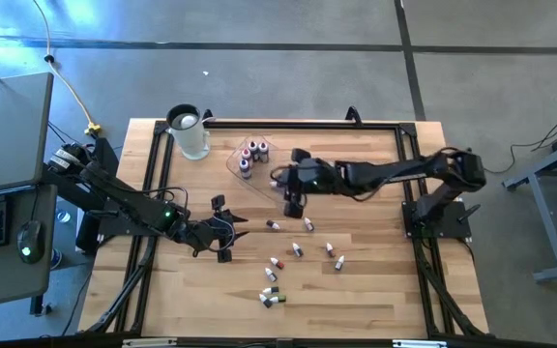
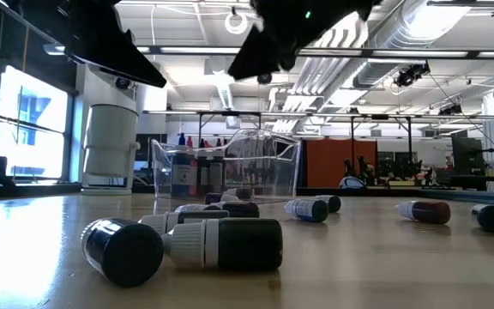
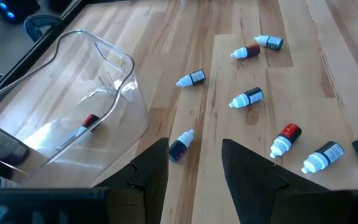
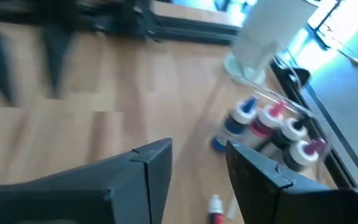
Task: Pick & Place food coloring
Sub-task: Put the top small black food coloring bottle into the bin
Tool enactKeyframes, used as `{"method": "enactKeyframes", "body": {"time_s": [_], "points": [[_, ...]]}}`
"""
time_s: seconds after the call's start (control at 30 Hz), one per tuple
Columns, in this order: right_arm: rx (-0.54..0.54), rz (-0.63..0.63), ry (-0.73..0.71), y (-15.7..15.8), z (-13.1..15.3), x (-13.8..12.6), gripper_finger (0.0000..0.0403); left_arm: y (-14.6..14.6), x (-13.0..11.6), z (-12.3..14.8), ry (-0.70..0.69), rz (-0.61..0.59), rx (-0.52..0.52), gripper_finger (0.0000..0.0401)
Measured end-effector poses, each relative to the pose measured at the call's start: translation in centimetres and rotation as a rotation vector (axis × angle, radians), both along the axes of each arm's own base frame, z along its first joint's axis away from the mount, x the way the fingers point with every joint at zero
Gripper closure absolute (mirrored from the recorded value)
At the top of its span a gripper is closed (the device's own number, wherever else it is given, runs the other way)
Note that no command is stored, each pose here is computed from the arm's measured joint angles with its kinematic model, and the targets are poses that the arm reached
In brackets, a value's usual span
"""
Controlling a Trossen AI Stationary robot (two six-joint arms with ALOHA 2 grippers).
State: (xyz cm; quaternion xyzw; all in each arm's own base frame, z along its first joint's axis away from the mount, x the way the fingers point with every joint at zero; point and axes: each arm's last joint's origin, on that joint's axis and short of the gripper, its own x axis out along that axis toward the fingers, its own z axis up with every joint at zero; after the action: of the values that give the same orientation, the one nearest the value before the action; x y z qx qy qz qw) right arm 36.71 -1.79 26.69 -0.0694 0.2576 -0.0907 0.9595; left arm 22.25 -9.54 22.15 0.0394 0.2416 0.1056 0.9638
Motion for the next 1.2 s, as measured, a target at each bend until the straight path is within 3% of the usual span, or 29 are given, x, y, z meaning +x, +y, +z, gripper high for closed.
{"method": "enactKeyframes", "body": {"time_s": [0.23, 0.37, 0.57, 0.73, 1.03, 1.2], "points": [[0.041, 0.116, 0.068, 5.8, 0.8, -1.8, 0.0258, -0.2, 0.0, -0.1, 0.02, -0.058, -0.035, 0.0255], [0.097, 0.126, 0.149, 9.1, -0.6, -2.7, 0.0258, -0.3, 0.0, -0.1, 0.028, -0.084, -0.051, 0.0255], [0.152, 0.037, 0.223, 11.9, -4.3, -5.1, 0.0258, -0.4, 0.0, -0.1, 0.036, -0.112, -0.068, 0.0255], [0.251, -0.07, 0.303, 12.4, -8.2, -7.5, 0.0258, -0.4, 0.0, -0.1, 0.04, -0.124, -0.075, 0.0255], [0.108, -0.182, 0.161, 10.7, -12.0, -9.2, 0.0258, -0.4, 0.0, -0.1, 0.04, -0.123, -0.075, 0.0255], [0.079, -0.134, 0.141, 10.1, -12.9, -9.7, 0.0258, -0.4, 0.0, -0.1, 0.04, -0.123, -0.075, 0.0255]]}}
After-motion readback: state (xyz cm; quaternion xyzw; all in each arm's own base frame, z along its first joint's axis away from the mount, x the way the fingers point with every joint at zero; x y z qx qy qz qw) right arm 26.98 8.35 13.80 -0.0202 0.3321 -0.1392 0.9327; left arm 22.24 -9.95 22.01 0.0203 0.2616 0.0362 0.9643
